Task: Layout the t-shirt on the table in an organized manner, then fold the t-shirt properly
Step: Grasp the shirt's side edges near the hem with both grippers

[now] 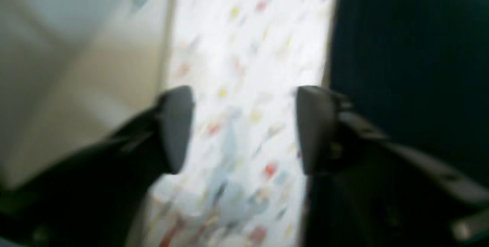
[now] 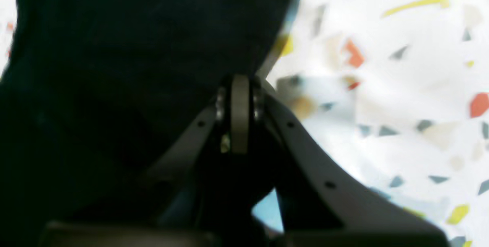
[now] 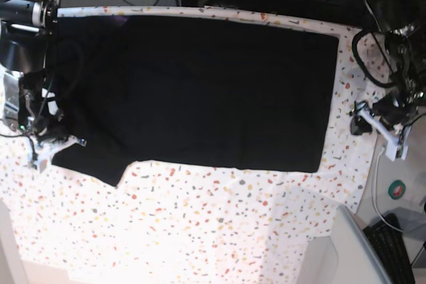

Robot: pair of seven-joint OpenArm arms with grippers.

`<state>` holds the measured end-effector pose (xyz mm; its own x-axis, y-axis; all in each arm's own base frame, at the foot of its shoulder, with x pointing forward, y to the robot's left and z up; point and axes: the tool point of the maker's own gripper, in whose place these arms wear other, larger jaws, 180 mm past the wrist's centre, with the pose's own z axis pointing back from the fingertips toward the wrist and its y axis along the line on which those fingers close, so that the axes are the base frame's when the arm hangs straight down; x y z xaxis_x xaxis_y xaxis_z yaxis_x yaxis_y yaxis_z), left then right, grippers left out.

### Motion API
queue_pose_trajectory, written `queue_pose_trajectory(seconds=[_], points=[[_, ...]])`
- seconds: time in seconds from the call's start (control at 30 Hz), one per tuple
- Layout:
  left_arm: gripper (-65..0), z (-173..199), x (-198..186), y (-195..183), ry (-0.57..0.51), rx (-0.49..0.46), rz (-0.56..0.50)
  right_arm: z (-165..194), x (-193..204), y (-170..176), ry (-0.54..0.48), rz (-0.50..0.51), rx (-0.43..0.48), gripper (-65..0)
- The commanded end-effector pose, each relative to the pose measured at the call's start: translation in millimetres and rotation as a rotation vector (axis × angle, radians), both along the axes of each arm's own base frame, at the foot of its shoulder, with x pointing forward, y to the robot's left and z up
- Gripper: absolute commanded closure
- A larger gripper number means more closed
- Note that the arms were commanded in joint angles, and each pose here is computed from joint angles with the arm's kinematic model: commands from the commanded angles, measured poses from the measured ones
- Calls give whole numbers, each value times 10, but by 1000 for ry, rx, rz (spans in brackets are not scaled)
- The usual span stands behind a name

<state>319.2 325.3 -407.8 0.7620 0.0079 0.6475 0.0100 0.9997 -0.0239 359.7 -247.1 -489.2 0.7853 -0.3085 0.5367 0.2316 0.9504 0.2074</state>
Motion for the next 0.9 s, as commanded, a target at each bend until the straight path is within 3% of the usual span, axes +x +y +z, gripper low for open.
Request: queue_pose_trajectory(seconds=[0.0, 0.13, 0.23, 0.33, 0.7, 0.8, 0.87], points=[[-451, 108, 232, -34, -38, -5, -26, 225, 178, -78, -78, 4, -22, 0], [-439, -121, 647, -336, 34, -107, -67, 397, 212, -50, -133, 20, -48, 0], [-439, -164, 873, -318, -15, -153, 18, 392, 162, -38, -92, 37, -42, 0], [-439, -298, 940, -274, -1, -145, 97, 396, 131, -45, -84, 41, -44, 0], [-433, -704, 739, -830, 109, -159, -9, 452, 135, -69, -99, 45, -57, 0], [-314, -734, 707, -839, 116, -160, -9, 445, 98, -149, -92, 43, -72, 0], [-133, -718, 720, -833, 110, -161, -6, 455, 99, -181, -93, 41, -79, 0]])
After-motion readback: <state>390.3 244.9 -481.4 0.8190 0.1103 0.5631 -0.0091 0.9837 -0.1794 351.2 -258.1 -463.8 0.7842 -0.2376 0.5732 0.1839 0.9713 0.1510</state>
